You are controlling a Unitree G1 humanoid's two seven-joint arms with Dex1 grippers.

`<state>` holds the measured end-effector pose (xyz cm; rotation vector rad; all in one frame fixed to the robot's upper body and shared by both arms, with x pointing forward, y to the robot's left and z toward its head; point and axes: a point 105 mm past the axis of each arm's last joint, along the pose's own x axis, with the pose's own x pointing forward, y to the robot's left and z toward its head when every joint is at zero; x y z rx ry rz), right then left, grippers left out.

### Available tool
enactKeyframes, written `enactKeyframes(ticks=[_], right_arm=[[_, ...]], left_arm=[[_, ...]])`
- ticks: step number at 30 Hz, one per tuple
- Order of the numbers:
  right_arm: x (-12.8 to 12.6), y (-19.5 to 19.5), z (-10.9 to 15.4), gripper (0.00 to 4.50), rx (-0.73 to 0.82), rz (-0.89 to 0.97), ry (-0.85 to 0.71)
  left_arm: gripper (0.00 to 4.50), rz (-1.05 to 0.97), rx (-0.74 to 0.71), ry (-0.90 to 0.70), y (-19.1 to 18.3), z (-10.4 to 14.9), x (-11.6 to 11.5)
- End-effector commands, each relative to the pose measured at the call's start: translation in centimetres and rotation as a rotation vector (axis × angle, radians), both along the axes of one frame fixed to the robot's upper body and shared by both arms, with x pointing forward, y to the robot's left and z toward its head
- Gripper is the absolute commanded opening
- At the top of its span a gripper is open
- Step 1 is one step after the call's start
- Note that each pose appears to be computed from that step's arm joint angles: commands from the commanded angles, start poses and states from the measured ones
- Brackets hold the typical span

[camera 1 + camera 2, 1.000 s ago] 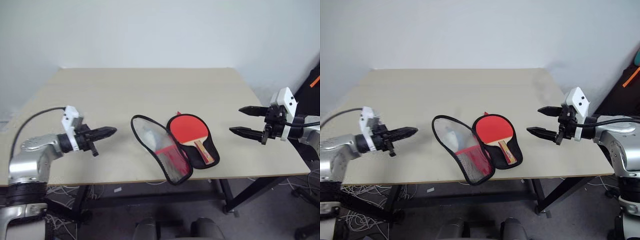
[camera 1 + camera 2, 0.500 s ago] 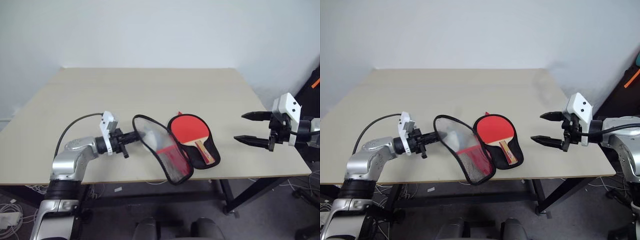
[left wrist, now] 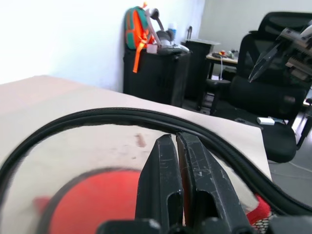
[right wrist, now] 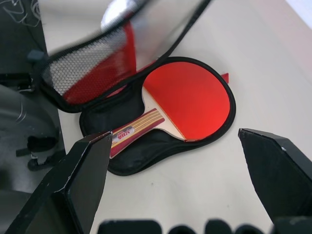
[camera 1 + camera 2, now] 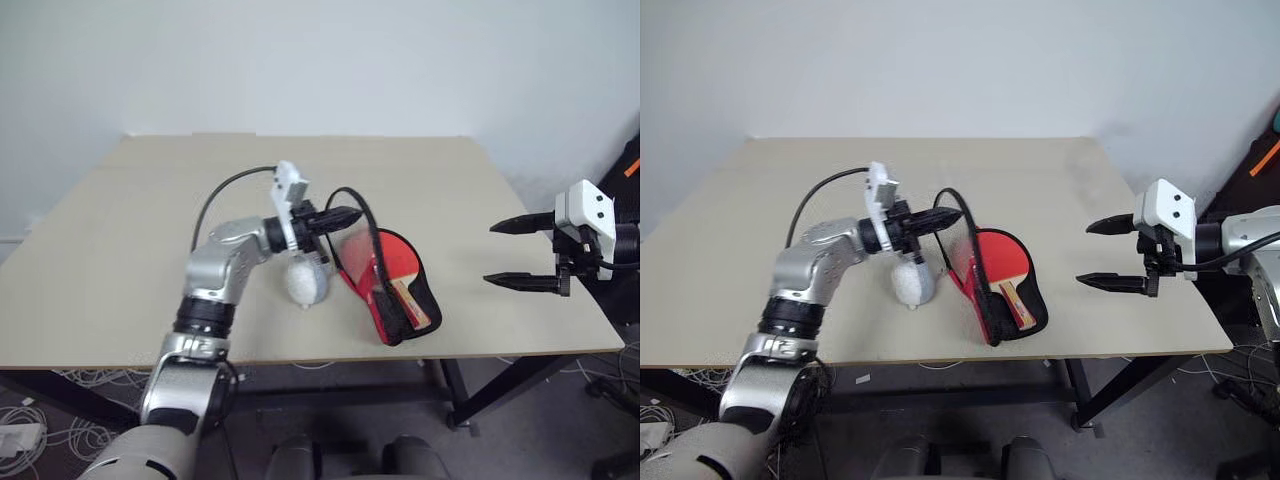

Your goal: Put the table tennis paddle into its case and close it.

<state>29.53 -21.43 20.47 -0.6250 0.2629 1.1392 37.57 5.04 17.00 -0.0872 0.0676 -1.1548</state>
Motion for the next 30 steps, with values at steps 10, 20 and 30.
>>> enactKeyframes(ticks=[10,20,30], right_arm=[[-0.1,0.1,1.3,4.5,-0.001,0.006,-0.043],[0.1,0.5,0.9,4.5,0.015,0.004,-0.035],[-0.2,1.2,0.5,4.5,0.036,0.01,-0.024]], left_arm=[[0.03,-0.003,-0.081,0.134,0.7,0.6,-1.9],[0.03,-0.054,-0.185,0.439,1.7,-2.0,-6.2],[2.64,-0.057,-0.156,0.543,-0.4,-4.8,-8.6]])
